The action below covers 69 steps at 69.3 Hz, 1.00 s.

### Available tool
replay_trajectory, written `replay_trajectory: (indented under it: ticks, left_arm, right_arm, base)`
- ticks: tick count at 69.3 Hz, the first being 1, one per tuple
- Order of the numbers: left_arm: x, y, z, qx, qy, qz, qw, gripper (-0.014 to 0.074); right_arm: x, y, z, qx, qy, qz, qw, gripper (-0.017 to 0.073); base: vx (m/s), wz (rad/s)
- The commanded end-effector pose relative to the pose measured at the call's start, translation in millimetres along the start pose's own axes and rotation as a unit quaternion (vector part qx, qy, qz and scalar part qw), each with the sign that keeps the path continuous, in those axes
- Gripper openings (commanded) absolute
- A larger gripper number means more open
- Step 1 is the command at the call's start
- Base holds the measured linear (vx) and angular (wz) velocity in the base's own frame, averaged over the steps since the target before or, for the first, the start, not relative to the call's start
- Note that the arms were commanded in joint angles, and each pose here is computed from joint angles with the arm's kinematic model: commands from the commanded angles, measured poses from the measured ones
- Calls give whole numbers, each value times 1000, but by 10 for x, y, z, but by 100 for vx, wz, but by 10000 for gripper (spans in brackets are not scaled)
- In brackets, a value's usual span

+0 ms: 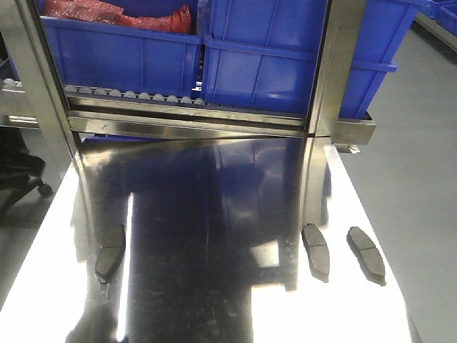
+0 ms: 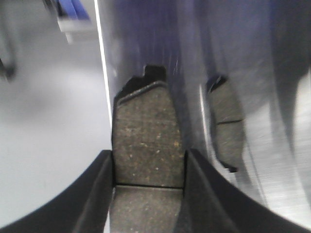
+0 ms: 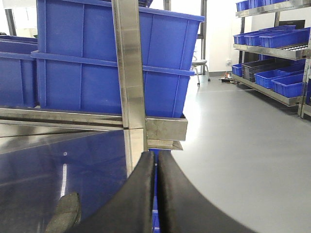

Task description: Move and align brake pads A on conveyor

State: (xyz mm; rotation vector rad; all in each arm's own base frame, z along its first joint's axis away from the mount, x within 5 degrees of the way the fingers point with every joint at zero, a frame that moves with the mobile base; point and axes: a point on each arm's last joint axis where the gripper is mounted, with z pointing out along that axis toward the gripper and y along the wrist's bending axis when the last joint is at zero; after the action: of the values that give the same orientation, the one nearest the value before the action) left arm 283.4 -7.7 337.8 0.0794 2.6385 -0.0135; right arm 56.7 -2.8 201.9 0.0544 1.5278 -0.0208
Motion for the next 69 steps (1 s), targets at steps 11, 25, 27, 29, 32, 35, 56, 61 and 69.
replay_trajectory:
  ticks: [11, 25, 27, 29, 32, 35, 56, 61, 69]
  left_arm:
    - [181, -33, -958, 1, -161, -2, 987, -6]
    - [458, -48, -1432, -1, -242, -1, 970, -6]
    - [503, -50, -1470, -1, -248, 0, 969, -6]
    - [545, -52, -1502, -1, -255, 0, 967, -6]
    - [621, -55, -1554, -1, -265, 0, 964, -6]
    - [696, -57, -1571, -2, -270, 0, 963, -6]
    - [1132, -71, -1603, -2, -287, 0, 958, -6]
    - [1168, -73, -1637, -2, -293, 0, 956, -6]
    - [1196, -72, -1672, -4, -299, 1, 954, -6]
  right_arm:
    - [-51, 0, -9, 1, -39, -4, 999, -3]
    - [-51, 0, -9, 1, -39, -4, 999, -3]
    - [-51, 0, -9, 1, -39, -4, 999, -3]
    - [-51, 0, -9, 1, -39, -4, 999, -3]
    - [-51, 0, -9, 1, -39, -4, 999, -3]
    - [-51, 0, -9, 1, -39, -4, 999, -3]
    - [-51, 0, -9, 1, -39, -4, 999, -3]
    - [-53, 0, -9, 1, -40, -3, 999, -3]
    - [-58, 0, -9, 0, -43, -2, 999, -3]
  base:
    - [0, 0]
    - [0, 0]
    - [0, 0]
    - [0, 0]
    - [0, 0]
    - [0, 0]
    - [0, 0]
    - [0, 0]
    - [0, 0]
